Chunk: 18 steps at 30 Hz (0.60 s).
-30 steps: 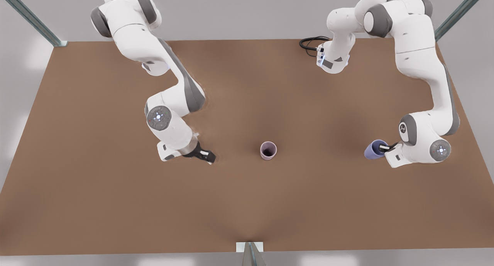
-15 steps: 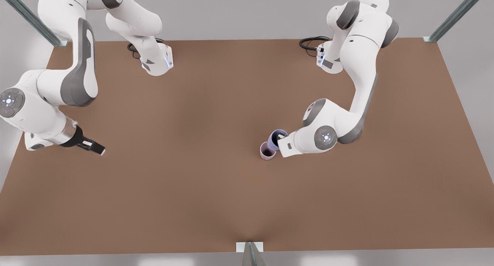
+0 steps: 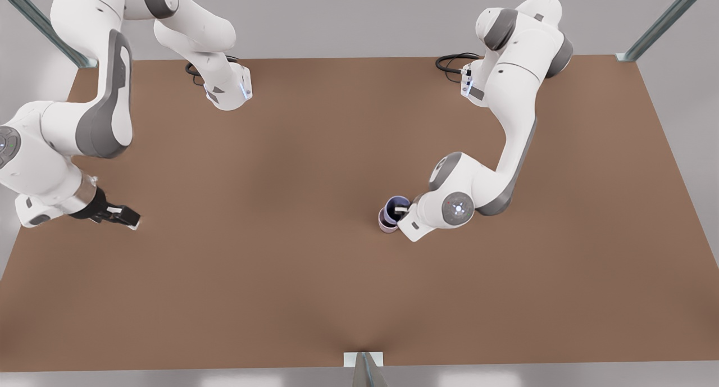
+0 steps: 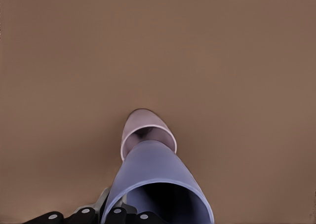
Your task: Stack the cups, with the pink cup at the bottom and the purple cup at the top
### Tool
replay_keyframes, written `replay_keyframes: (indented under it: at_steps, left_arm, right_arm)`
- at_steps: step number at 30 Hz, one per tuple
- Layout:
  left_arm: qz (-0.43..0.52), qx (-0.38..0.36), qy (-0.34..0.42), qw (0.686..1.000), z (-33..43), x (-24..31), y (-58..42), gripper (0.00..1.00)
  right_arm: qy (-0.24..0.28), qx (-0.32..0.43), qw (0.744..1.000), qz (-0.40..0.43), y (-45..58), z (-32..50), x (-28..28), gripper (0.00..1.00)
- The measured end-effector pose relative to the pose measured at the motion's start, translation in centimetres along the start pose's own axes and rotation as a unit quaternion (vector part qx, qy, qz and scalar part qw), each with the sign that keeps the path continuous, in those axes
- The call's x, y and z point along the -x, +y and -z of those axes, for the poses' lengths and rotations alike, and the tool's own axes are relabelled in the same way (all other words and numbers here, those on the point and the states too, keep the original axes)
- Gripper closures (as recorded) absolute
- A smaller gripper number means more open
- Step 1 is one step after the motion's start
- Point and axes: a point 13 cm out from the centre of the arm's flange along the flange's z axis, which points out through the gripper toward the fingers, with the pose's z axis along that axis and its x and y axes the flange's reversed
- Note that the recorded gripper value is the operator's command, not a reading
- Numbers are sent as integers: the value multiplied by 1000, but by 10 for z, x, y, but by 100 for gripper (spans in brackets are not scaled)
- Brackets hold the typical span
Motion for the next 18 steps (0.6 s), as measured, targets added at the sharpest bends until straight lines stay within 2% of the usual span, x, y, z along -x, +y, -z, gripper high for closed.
replay_keyframes:
  at_steps: [18]
  left_arm:
    - [100, 6, 9, 995, -27, 3, -1, 79]
  right_arm:
    - [1, 2, 999, 42, 1, 1, 0, 0]
